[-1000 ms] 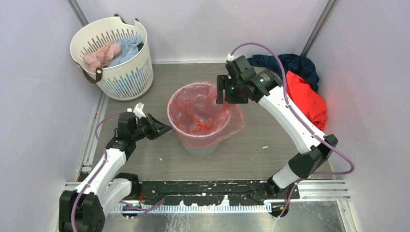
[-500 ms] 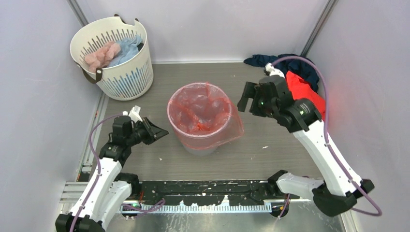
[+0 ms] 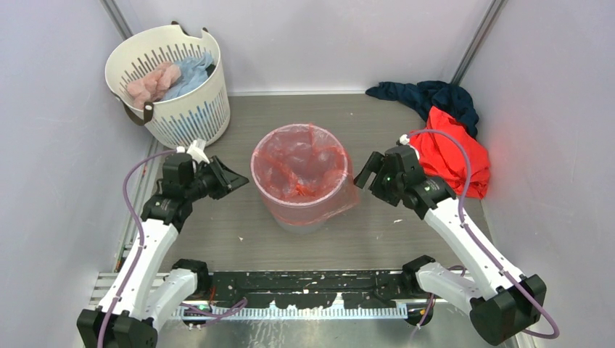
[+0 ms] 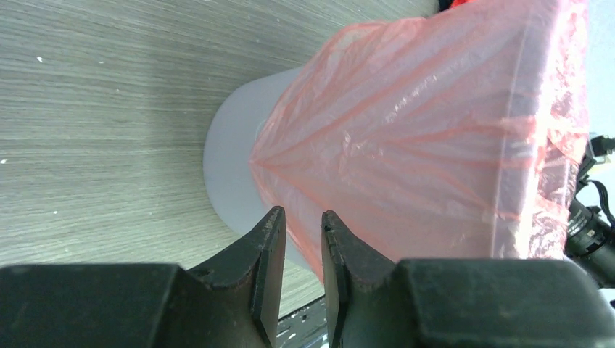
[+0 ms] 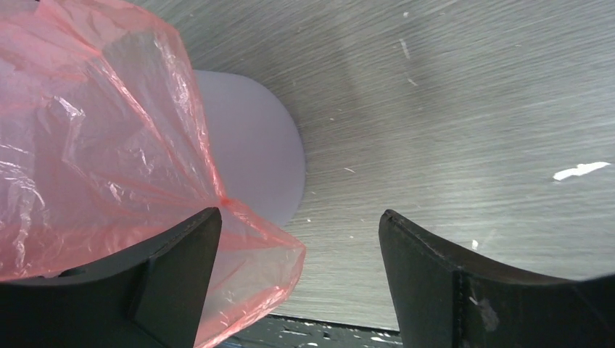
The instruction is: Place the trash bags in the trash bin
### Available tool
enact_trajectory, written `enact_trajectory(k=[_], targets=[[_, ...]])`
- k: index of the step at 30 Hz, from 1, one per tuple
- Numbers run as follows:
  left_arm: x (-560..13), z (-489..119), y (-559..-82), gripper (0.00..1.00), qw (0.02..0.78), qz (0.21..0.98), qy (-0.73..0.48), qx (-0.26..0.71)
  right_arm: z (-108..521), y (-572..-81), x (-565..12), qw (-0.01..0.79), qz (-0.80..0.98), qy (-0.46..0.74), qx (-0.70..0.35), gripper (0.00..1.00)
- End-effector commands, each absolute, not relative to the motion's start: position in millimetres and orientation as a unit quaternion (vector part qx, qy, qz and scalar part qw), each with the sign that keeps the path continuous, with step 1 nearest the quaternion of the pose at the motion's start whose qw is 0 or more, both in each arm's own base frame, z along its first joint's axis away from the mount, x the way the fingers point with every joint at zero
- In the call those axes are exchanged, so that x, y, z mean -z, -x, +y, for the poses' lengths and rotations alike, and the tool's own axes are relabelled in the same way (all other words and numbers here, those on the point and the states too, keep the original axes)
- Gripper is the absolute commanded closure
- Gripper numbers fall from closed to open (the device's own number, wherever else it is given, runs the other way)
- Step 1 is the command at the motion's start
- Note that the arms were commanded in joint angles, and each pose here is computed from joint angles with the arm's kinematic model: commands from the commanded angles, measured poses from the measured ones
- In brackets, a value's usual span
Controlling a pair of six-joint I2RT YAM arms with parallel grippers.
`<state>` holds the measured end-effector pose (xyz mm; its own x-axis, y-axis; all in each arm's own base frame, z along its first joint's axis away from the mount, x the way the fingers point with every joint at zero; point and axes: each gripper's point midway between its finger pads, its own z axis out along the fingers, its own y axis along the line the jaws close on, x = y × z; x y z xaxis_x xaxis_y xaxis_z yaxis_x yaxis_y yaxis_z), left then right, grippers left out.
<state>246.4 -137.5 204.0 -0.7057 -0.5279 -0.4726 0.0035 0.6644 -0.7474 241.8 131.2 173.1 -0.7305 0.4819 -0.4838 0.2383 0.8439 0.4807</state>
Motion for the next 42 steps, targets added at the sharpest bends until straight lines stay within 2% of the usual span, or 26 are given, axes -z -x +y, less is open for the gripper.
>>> enact_trajectory(k=[1, 8, 12, 20, 27, 29, 34, 38, 39, 41, 42], targets=[[-209.2, -130.1, -259.8, 0.73, 0.367, 0.849, 0.151, 0.350, 155.2, -261.7, -192.5, 0.344, 0.869, -0.213, -0.285, 0.17], [-198.3, -132.1, -280.4, 0.75, 0.365, 0.846, 0.168, 0.351, 175.3, -265.4, -162.3, 0.314, 0.859, -0.227, -0.334, 0.29], [-185.1, -135.5, -286.7, 0.77, 0.357, 0.843, 0.180, 0.360, 178.5, -266.7, -160.4, 0.312, 0.850, -0.240, -0.349, 0.41], [-179.7, -148.9, -289.0, 0.78, 0.361, 0.826, 0.179, 0.393, 180.8, -272.5, -165.1, 0.315, 0.838, -0.259, -0.363, 0.75], [-161.5, -156.0, -284.3, 0.79, 0.359, 0.827, 0.169, 0.398, 182.9, -276.3, -137.6, 0.300, 0.846, -0.265, -0.352, 0.96], [-153.3, -157.1, -282.9, 0.79, 0.356, 0.830, 0.166, 0.397, 176.9, -272.9, -123.4, 0.299, 0.851, -0.271, -0.336, 0.99], [-140.7, -162.3, -279.6, 0.79, 0.341, 0.833, 0.157, 0.408, 168.0, -262.6, -98.5, 0.288, 0.868, -0.266, -0.304, 0.99], [-140.6, -164.7, -277.0, 0.80, 0.335, 0.836, 0.142, 0.410, 160.8, -257.8, -100.6, 0.286, 0.880, -0.256, -0.279, 0.98], [-140.4, -164.2, -274.6, 0.80, 0.331, 0.840, 0.140, 0.407, 158.0, -255.3, -103.4, 0.286, 0.884, -0.254, -0.271, 0.91], [-141.7, -163.2, -268.2, 0.80, 0.324, 0.846, 0.135, 0.402, 153.0, -250.2, -115.9, 0.290, 0.886, -0.248, -0.263, 0.70], [-142.6, -161.8, -265.4, 0.80, 0.324, 0.848, 0.133, 0.398, 150.3, -245.7, -121.3, 0.290, 0.888, -0.246, -0.260, 0.64]])
